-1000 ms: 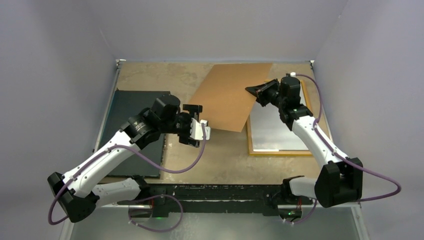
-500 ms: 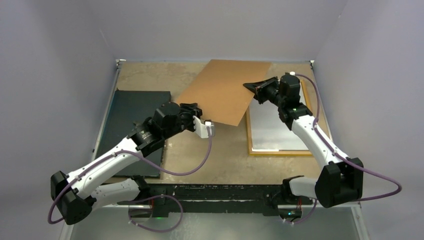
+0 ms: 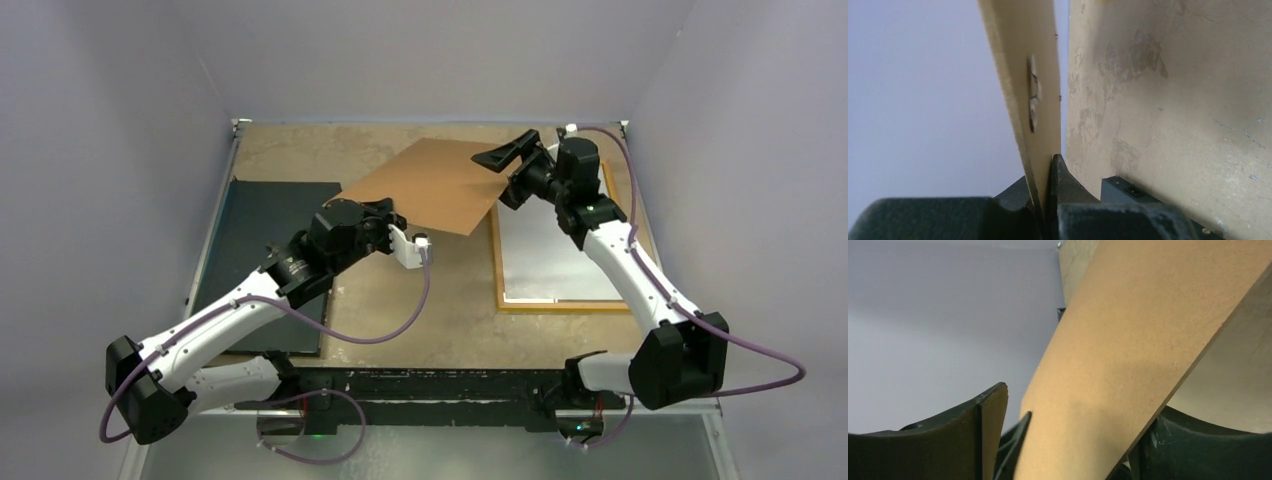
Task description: Put the photo into the frame
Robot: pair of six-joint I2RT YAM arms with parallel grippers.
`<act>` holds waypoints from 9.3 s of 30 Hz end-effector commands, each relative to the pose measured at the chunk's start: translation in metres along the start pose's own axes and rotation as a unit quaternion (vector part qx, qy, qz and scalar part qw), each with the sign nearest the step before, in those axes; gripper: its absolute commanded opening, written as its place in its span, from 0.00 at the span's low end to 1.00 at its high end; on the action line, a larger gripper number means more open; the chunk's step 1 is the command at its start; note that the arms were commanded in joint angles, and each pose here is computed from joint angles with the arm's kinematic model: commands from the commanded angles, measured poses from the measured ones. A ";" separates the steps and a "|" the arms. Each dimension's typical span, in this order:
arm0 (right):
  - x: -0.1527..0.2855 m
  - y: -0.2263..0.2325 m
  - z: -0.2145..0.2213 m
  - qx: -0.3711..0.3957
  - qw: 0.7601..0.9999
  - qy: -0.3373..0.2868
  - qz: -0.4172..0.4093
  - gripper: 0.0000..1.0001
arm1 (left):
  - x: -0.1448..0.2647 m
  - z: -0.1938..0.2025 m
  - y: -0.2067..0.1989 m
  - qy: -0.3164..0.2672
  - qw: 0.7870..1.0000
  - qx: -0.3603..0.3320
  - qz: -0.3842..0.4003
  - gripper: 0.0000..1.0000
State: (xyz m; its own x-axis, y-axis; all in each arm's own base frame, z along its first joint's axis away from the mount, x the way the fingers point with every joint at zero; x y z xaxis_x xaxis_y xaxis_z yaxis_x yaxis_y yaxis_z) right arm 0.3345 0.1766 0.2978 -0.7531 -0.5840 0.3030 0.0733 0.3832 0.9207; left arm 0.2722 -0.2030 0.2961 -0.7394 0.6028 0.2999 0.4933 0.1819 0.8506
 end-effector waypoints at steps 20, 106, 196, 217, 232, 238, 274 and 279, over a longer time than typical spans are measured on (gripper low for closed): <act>0.085 -0.010 -0.015 0.607 0.792 -0.070 0.010 0.99 | 0.040 -0.011 0.035 0.005 0.999 0.012 0.045 0.00; 0.106 0.013 -0.158 0.332 0.934 -0.130 -0.005 0.00 | -0.024 0.054 0.074 0.086 0.920 0.381 0.022 0.68; 0.061 -0.169 -0.172 0.276 0.957 -0.059 0.073 0.00 | -0.041 0.067 0.038 0.093 0.908 0.401 0.074 0.50; 0.002 -0.167 -0.081 0.225 0.971 -0.041 0.075 0.00 | -0.042 0.108 -0.006 0.170 0.891 0.411 0.093 0.50; -0.029 -0.165 0.009 0.189 0.978 -0.016 0.082 0.00 | -0.057 0.162 -0.082 0.247 0.842 0.458 0.143 0.53; -0.035 -0.165 0.022 0.207 0.972 -0.014 0.111 0.43 | -0.059 0.175 -0.110 0.265 0.831 0.464 0.154 0.53; -0.002 -0.176 0.004 0.243 0.932 -0.017 0.268 0.99 | -0.063 0.184 -0.155 0.244 0.824 0.485 0.163 0.52; -0.007 -0.166 0.003 0.269 0.931 0.013 0.247 0.99 | -0.072 0.180 -0.161 0.228 0.813 0.507 0.173 0.52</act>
State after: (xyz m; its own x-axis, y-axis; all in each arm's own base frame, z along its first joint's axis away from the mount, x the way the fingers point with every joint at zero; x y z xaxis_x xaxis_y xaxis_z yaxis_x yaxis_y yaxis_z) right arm 0.3214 0.1160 0.1299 -0.7003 -0.2281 0.6764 0.1013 0.9062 0.4104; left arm 0.3201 -0.1232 0.0614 -0.4450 0.3744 0.8135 0.6645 0.7470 0.0197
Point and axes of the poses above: each gripper's point midway between its finger pads, its own x axis back along the fingers, its own y axis along the line the jaws close on, z = x × y, the point moved 4 cm from there along x, back along the fingers, and after that the axes turned 8 degrees about x, right-handed, at the moved point
